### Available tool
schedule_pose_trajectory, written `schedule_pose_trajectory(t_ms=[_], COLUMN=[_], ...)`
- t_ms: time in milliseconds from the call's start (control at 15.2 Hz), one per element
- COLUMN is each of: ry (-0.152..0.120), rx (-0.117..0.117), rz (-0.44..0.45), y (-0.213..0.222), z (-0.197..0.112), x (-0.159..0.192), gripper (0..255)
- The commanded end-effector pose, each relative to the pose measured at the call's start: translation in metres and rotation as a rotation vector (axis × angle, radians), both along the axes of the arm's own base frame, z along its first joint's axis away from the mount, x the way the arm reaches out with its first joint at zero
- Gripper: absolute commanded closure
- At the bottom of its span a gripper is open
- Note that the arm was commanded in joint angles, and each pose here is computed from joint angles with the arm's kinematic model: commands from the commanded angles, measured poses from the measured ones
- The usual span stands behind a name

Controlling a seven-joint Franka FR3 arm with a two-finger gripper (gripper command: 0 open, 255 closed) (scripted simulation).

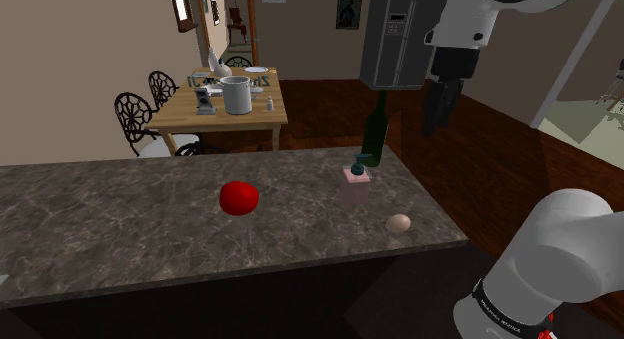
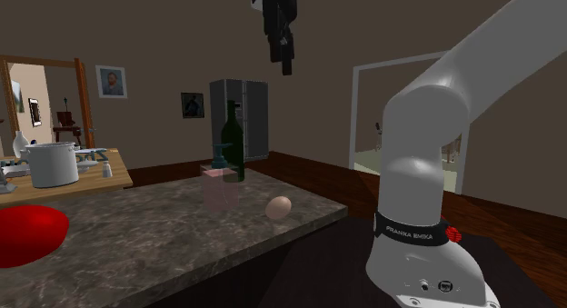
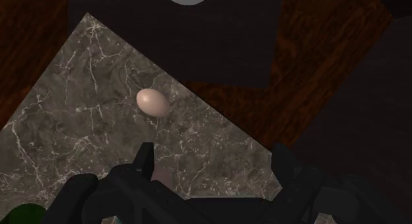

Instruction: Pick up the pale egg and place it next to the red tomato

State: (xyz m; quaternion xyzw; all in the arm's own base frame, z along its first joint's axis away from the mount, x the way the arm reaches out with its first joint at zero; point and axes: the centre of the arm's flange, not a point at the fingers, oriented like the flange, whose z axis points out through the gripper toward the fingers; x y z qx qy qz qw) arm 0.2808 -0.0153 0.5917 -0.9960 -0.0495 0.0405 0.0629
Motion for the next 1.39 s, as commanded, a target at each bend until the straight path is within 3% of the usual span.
schedule_pose_trajectory(t_ms=[0,1320], ry=[0.0,-0.102], rx=[0.0,0.079], rz=[0.0,0.012], y=[0.0,-0.067], z=[0.0,-0.259], x=[0.0,0.001], gripper=[0,0])
